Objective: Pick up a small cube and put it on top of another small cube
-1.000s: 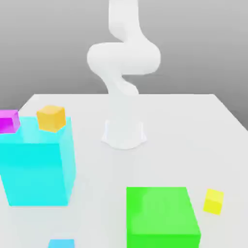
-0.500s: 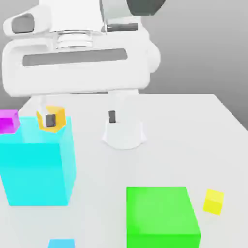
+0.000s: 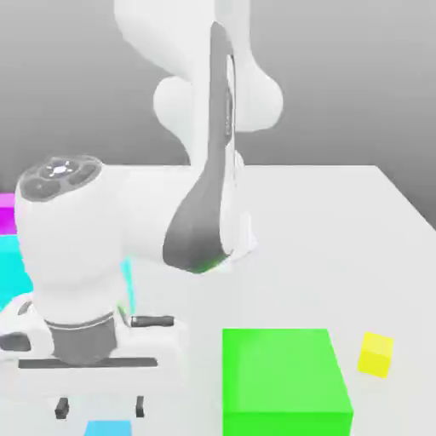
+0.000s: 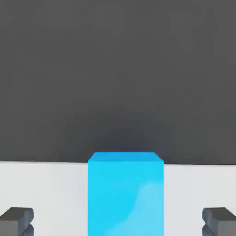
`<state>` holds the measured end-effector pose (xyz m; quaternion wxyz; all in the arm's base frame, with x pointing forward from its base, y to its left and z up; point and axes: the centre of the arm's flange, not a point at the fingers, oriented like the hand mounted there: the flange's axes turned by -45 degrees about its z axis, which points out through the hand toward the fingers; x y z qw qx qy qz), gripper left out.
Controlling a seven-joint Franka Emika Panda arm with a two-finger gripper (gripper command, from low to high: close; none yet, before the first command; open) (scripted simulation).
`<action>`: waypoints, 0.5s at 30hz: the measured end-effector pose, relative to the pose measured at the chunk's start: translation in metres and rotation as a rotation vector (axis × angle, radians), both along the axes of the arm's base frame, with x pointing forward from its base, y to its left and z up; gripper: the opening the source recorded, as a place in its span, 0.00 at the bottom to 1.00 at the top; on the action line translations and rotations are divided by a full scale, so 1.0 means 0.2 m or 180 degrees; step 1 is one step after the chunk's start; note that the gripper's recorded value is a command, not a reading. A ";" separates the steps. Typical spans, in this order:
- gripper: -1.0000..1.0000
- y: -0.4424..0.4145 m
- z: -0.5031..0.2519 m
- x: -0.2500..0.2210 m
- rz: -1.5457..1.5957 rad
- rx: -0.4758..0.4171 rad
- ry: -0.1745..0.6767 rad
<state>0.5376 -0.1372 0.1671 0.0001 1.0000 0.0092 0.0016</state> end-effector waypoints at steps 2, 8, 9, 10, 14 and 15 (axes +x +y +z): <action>0.00 0.00 -0.14 -0.01 -0.0002 0.0000 0.0007; 0.00 0.00 -0.16 -0.01 -0.0003 0.0002 0.0012; 0.00 0.00 -0.14 -0.01 -0.0002 0.0001 0.0012; 0.00 0.00 -0.09 0.00 0.0000 0.0000 0.0011; 0.00 -0.04 0.18 -0.03 -0.0131 0.0025 0.0009; 0.00 -0.09 0.25 -0.05 -0.0284 0.0050 0.0008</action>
